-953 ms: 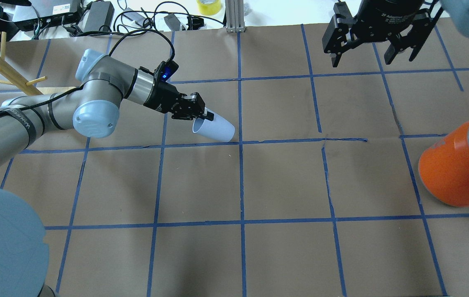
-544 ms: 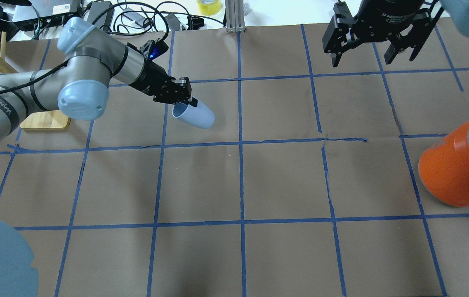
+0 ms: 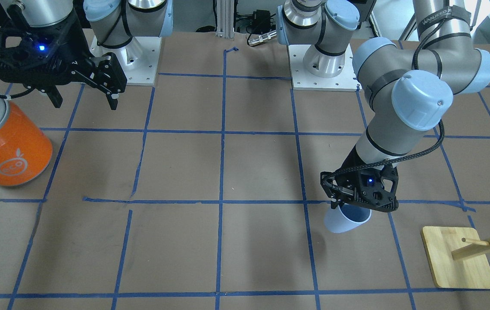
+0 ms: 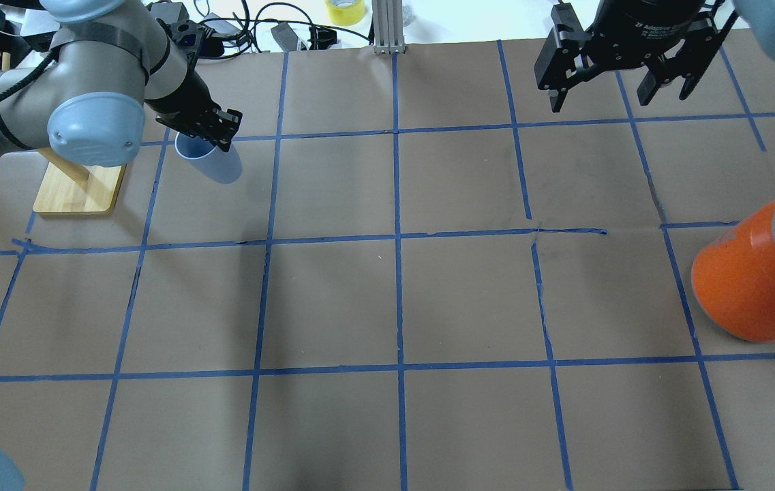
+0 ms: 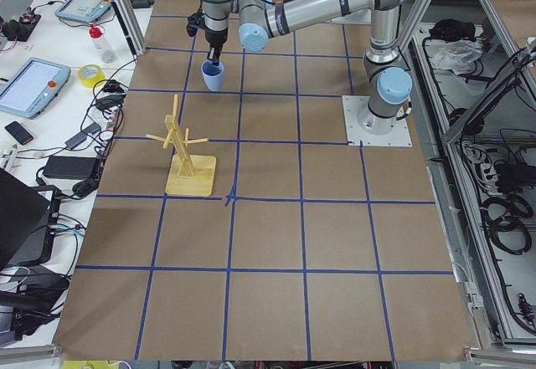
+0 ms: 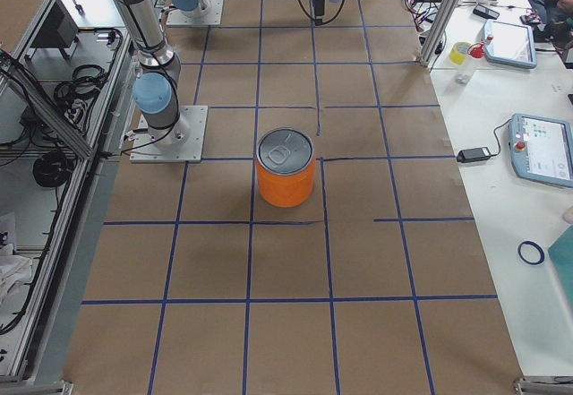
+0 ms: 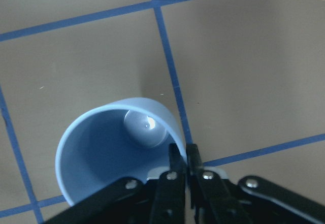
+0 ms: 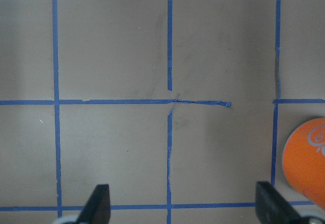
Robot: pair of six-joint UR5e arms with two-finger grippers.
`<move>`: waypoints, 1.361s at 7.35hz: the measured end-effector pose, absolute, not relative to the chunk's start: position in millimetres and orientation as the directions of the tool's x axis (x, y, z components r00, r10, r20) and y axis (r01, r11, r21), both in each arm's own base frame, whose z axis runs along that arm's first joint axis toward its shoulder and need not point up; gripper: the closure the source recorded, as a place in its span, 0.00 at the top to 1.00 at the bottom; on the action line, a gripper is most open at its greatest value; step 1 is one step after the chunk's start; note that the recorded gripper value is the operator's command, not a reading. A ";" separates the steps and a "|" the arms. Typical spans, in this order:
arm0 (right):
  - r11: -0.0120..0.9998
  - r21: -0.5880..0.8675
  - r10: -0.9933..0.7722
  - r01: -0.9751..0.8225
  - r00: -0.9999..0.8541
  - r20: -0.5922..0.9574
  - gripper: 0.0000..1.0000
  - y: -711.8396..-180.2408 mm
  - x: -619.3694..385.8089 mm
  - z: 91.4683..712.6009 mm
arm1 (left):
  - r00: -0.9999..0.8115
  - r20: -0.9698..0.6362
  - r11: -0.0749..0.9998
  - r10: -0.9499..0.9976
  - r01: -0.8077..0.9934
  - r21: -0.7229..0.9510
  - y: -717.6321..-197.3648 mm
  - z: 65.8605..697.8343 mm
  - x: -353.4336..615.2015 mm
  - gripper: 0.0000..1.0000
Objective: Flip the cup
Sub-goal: 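Swing the cup upright with the left gripper and set it down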
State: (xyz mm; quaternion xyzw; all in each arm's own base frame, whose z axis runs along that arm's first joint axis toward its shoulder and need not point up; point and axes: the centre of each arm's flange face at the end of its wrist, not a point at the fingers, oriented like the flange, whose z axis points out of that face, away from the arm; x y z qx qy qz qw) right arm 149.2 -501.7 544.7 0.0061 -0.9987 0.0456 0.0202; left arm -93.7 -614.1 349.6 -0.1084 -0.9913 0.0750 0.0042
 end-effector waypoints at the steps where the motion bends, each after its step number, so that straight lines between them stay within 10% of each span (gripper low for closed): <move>1: 0.996 -0.091 -0.011 -0.014 -0.999 0.040 1.00 -500.1 149.1 545.9 | -0.976 -0.031 0.965 0.216 0.218 -0.145 -617.9 343.6 -90.2 0.00; 10: 0.996 -0.089 -0.014 -0.013 -1.000 -0.009 1.00 -498.9 154.1 546.8 | -0.982 -0.050 0.966 0.183 0.189 -0.175 -628.4 274.3 -88.2 0.00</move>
